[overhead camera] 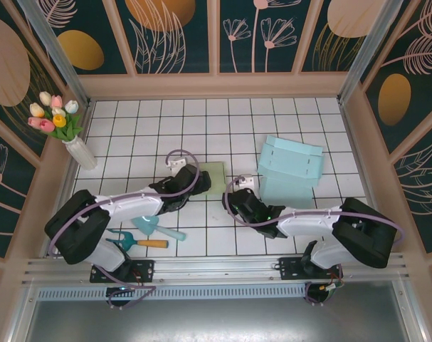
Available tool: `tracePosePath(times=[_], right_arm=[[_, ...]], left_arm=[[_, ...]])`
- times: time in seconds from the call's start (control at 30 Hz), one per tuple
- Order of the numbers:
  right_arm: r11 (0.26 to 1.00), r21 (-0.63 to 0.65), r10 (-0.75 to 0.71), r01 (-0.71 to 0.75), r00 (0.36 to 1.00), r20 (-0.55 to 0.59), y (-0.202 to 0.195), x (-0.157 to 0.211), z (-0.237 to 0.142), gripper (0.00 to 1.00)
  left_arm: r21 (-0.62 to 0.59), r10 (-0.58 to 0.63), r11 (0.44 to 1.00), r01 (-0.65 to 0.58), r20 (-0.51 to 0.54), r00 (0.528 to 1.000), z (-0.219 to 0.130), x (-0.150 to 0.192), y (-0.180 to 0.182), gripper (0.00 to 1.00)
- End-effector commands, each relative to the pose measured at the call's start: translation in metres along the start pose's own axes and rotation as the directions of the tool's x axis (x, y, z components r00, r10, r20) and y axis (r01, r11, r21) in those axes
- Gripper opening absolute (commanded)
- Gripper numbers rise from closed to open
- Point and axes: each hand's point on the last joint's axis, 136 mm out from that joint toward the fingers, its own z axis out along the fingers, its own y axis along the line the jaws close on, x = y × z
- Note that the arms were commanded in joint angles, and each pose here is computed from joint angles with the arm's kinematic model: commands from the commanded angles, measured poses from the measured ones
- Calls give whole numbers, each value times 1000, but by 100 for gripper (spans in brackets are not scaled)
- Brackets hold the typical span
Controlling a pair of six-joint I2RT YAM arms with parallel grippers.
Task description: Fold the paper box
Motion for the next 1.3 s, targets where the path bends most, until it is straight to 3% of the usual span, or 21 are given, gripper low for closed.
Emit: tracePosePath(times=[0.0,0.17,0.4,0.9,1.27], right_arm=[[1000,3,0,0,1000,-17,-6,4,-2,40],[1000,-1,4,-4,1000,-21,-7,5,-2,41],[998,-43,42,-43,999,-35,-6,-2,3,43],[993,-104,56,-63,996,-68,-4,-17,28,46],[998,-46,34,-37,998,-57,-6,-43,53,46]], left_arm=[[-40,24,999,-24,1,1000,6,-1,1,99],[-50,29,998,-31,-39,999,18,13,6,98],[-52,30,998,-33,-64,998,23,26,13,89],[-32,19,999,-23,-117,993,22,32,7,86],[-33,54,998,-58,-122,991,24,35,9,81]])
